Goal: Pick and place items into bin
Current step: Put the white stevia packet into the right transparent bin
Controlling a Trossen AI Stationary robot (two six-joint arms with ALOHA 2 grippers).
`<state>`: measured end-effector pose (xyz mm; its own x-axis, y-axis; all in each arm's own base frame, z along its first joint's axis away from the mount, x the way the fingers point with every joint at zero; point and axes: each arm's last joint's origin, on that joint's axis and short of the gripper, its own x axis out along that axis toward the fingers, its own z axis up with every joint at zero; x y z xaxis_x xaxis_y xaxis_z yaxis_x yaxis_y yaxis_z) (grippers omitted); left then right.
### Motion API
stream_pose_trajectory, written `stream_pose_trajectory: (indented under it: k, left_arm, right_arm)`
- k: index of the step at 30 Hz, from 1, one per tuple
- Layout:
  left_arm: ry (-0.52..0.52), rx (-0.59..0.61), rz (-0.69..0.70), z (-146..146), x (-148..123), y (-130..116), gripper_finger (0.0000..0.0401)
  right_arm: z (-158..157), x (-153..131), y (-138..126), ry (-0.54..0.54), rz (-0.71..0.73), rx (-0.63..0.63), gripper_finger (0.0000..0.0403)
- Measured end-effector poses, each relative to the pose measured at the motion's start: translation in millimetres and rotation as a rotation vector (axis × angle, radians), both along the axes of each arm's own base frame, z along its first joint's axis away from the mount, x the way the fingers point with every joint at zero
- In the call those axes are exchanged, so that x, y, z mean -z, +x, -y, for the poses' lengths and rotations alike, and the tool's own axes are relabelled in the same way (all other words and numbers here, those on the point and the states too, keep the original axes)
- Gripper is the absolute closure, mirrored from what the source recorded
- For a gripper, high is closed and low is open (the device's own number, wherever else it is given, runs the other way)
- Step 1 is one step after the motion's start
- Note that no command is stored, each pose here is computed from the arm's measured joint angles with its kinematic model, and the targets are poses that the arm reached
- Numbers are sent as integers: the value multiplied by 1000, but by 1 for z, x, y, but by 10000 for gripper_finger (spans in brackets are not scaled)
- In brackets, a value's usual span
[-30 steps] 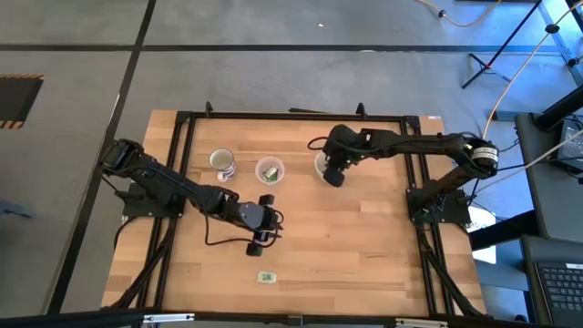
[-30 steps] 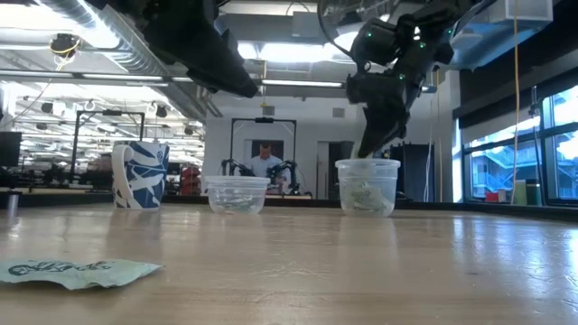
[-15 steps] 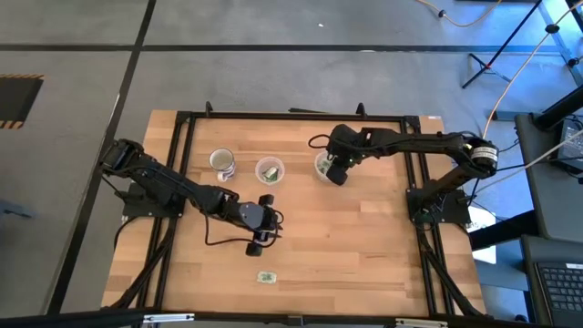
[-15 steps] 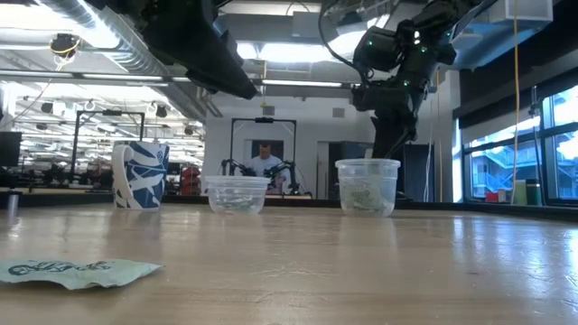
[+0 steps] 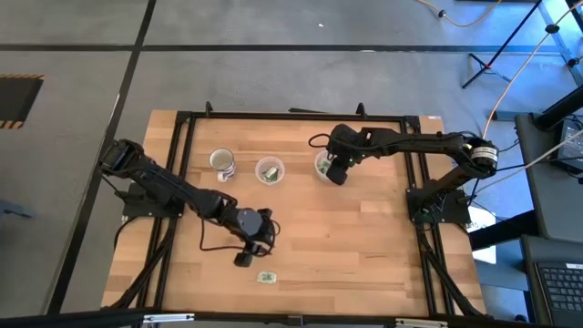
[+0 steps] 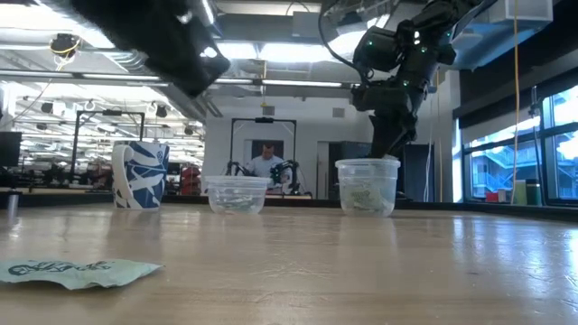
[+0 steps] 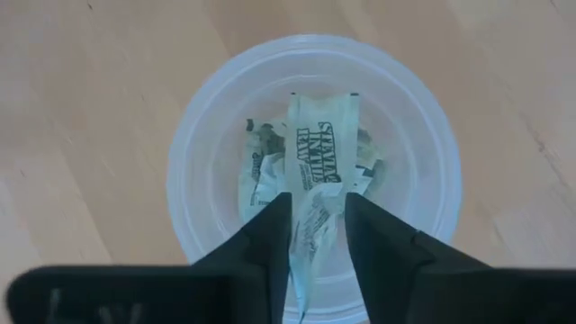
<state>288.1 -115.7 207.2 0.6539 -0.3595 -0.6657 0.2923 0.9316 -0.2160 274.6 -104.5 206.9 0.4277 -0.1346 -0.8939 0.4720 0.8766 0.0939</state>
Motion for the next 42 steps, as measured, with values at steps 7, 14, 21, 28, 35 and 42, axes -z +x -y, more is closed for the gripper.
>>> stream_pose_trajectory:
  k: [7, 14, 21, 28, 35, 42]
  left_arm:
    - [10, 37, -33, 33, 9, -12, 300]
    - [134, 37, -6, 70, 36, -20, 300]
    - [189, 23, -10, 89, 65, -20, 300]
    - [187, -12, -95, 92, 91, -19, 300]
    - [205, -9, -114, 91, 94, -19, 307]
    - [213, -12, -126, 90, 95, -20, 359]
  right_arm:
    - [1, -1, 2, -12, 29, -1, 287]
    - [1, -2, 4, -19, 42, -4, 288]
    - [1, -2, 4, -20, 48, -3, 288]
    - [1, -2, 4, -20, 47, -3, 288]
    - [1, -2, 4, -20, 47, -3, 288]
    - [1, -2, 4, -20, 47, -3, 288]
